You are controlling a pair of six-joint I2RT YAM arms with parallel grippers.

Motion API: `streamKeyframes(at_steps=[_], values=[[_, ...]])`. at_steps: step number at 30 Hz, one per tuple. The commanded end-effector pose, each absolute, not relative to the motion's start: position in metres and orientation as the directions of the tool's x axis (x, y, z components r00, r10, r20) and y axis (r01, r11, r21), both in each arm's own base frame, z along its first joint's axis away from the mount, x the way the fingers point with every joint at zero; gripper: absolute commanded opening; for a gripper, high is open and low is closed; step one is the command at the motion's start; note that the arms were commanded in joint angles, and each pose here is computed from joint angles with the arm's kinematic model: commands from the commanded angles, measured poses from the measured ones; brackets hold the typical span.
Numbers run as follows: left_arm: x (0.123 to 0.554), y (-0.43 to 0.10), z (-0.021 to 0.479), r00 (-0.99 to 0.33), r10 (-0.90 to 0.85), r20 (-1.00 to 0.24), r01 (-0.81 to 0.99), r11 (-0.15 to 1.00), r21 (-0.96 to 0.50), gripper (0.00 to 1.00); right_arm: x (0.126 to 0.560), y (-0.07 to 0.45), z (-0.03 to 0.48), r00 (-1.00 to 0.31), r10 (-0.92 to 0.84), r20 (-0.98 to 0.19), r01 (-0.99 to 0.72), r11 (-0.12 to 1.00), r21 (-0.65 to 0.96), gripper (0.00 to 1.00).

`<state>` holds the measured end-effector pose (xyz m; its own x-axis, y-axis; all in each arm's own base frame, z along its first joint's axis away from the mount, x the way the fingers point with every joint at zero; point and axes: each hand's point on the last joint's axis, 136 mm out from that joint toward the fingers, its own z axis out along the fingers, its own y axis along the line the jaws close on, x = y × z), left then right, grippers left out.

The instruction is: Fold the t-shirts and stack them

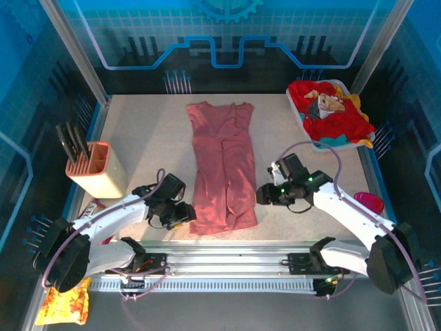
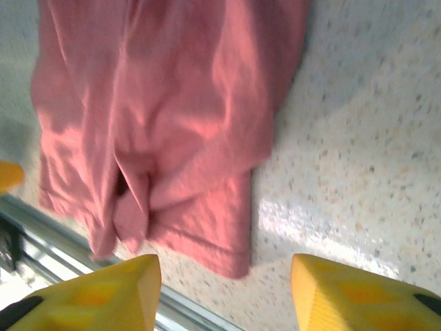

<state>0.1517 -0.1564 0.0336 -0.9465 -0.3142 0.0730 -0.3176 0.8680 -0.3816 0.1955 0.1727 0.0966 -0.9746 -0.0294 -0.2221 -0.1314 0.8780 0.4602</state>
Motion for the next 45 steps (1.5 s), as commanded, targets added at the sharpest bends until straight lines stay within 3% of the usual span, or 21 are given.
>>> streamKeyframes(at_steps=[1, 9, 15, 25, 31, 45], values=[[0.141, -0.161, 0.028, -0.942, -0.317, 0.105, -0.333, 0.859, -0.39, 0.52, 0.177, 0.176, 0.083, -0.984, -0.039, -0.172, -0.115, 0.879, 0.463, 0.43], [0.136, -0.167, 0.015, -0.935, -0.334, 0.124, -0.355, 0.844, -0.402, 0.51, 0.169, 0.182, 0.045, -0.984, -0.093, -0.149, -0.15, 0.886, 0.438, 0.43], [0.139, -0.174, 0.012, -0.937, -0.328, 0.121, -0.348, 0.842, -0.413, 0.5, 0.168, 0.191, 0.03, -0.985, -0.099, -0.14, -0.154, 0.869, 0.47, 0.49], [0.142, -0.19, 0.005, -0.938, -0.321, 0.131, -0.346, 0.84, -0.418, 0.45, 0.163, 0.202, 0.008, -0.99, -0.098, -0.106, -0.138, 0.862, 0.488, 0.47], [0.145, -0.196, 0.006, -0.938, -0.323, 0.124, -0.345, 0.834, -0.431, 0.36, 0.156, 0.214, 0.013, -0.99, -0.095, -0.101, -0.135, 0.836, 0.532, 0.43], [0.147, -0.193, 0.01, -0.939, -0.328, 0.107, -0.341, 0.839, -0.424, 0.36, 0.152, 0.208, 0.025, -0.987, -0.105, -0.119, -0.147, 0.888, 0.435, 0.42]])
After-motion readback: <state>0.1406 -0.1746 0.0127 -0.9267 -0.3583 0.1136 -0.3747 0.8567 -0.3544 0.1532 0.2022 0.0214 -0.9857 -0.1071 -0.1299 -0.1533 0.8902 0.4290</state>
